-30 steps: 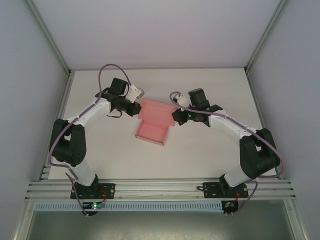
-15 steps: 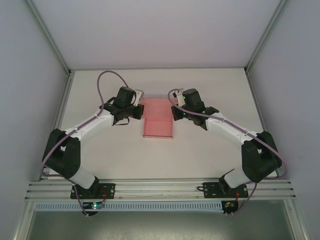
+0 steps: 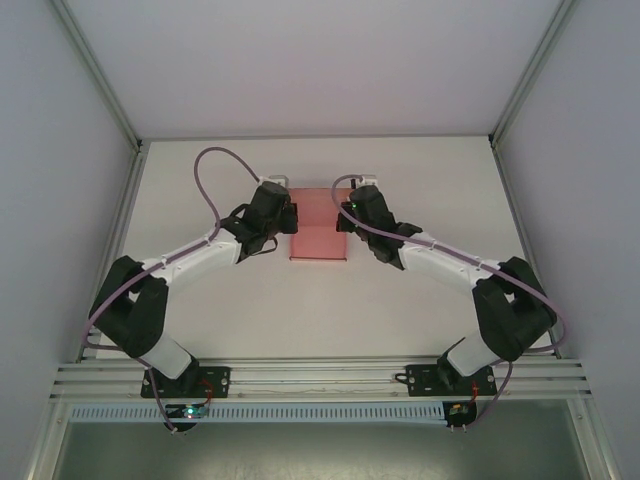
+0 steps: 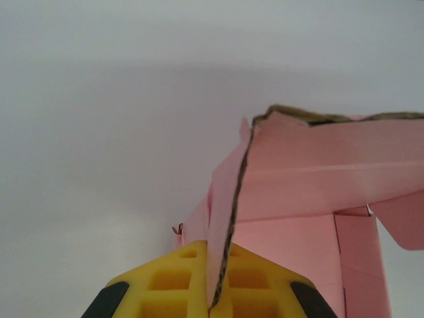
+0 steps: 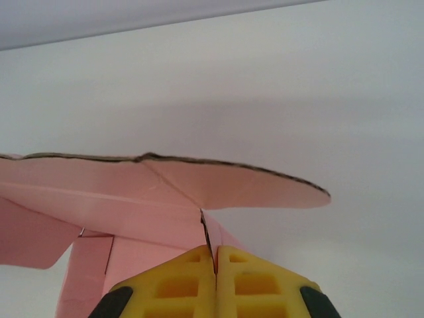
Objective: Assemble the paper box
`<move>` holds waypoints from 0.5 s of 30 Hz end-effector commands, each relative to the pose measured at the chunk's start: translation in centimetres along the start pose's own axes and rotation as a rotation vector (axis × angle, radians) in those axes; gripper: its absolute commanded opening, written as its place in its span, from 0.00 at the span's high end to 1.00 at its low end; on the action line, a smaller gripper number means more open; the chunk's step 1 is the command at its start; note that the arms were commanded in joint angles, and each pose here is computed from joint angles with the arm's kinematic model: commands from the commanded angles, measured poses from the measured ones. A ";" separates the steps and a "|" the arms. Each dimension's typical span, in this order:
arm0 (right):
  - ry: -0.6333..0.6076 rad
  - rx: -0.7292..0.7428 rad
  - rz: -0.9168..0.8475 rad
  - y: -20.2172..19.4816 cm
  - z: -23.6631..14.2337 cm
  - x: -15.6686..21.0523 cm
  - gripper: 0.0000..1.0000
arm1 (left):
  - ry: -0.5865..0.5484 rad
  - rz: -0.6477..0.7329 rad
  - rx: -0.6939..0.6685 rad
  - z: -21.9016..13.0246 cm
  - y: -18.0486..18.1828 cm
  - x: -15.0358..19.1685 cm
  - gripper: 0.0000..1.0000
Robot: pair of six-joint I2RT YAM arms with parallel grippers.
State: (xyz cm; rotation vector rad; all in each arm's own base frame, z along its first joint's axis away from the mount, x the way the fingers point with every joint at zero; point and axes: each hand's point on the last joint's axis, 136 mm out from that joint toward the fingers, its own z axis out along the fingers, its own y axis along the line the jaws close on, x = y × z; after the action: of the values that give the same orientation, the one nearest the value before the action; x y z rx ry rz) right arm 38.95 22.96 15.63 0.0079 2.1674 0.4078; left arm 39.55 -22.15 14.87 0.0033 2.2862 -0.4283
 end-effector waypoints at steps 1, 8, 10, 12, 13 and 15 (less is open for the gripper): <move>-0.058 -0.030 0.086 1.6 0.8 -0.5 1.00 | -0.047 -0.046 0.067 0.7 -2.6 -0.6 1.00; -0.120 -0.053 0.149 1.6 1.5 0.9 1.00 | -0.039 -0.036 0.083 1.3 -2.6 0.7 1.00; -0.141 -0.070 0.163 1.7 1.3 1.6 1.00 | -0.029 -0.042 0.079 1.3 -2.3 1.4 1.00; -0.162 -0.084 0.177 1.6 1.1 2.4 1.00 | -0.017 -0.066 0.073 1.2 -2.0 2.3 1.00; -0.173 -0.073 0.187 1.3 1.0 2.9 1.00 | -0.014 -0.070 0.075 1.1 -1.9 2.7 1.00; -0.193 -0.065 0.186 1.3 0.6 3.6 1.00 | -0.024 -0.081 0.071 0.9 -1.8 3.7 1.00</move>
State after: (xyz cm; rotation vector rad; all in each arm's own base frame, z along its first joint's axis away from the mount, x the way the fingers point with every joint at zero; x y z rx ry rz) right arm 38.17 23.04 12.42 0.1868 2.0273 0.4513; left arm 39.18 -22.54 12.31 -0.0617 2.2647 -0.4459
